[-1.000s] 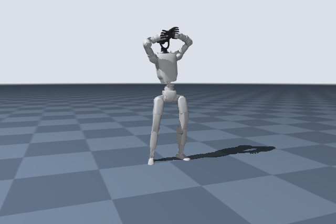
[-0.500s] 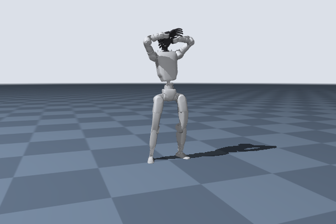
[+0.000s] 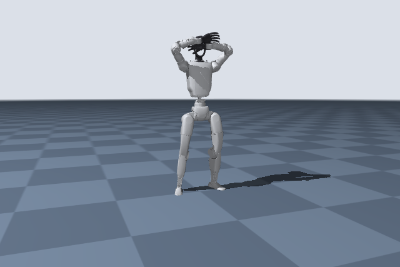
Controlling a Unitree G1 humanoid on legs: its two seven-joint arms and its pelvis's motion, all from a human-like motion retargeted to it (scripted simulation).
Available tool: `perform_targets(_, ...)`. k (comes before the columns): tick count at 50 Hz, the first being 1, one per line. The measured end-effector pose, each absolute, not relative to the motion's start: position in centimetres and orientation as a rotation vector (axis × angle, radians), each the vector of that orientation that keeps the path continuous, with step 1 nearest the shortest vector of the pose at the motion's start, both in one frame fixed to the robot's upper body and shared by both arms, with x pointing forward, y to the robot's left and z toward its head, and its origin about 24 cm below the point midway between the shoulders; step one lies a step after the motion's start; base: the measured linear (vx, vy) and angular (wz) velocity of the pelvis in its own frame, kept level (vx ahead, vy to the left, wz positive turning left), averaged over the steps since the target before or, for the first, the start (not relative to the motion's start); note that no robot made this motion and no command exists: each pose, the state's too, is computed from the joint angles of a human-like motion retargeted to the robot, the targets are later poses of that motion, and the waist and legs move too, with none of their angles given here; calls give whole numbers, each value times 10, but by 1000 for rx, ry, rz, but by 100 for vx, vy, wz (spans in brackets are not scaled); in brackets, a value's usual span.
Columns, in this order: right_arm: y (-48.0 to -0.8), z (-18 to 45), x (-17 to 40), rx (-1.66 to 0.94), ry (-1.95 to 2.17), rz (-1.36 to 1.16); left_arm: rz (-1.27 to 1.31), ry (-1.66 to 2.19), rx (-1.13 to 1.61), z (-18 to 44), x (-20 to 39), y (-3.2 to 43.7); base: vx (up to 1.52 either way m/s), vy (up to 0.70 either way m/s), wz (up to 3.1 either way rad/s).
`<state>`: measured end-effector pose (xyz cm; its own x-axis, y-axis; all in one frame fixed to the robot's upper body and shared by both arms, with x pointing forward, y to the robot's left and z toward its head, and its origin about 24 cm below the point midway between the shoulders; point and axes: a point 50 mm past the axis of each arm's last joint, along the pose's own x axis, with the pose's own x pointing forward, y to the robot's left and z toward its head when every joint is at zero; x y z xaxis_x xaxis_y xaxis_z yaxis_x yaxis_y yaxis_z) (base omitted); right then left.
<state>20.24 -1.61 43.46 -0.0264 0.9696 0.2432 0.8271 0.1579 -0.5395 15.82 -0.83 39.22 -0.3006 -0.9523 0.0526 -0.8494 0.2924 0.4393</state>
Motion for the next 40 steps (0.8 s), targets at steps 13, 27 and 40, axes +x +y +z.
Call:
perform_targets(13,14,419,149,-1245,-2063,598,-197,-1829,1874,436,216,20,0,0,0)
perform_targets(27,10,378,146,-1523,-2012,804,34,-1860,1522,478,205,32,0,0,0)
perform_targets(40,7,456,178,-1304,-1999,334,-629,-2185,1640,369,158,2,0,0,0)
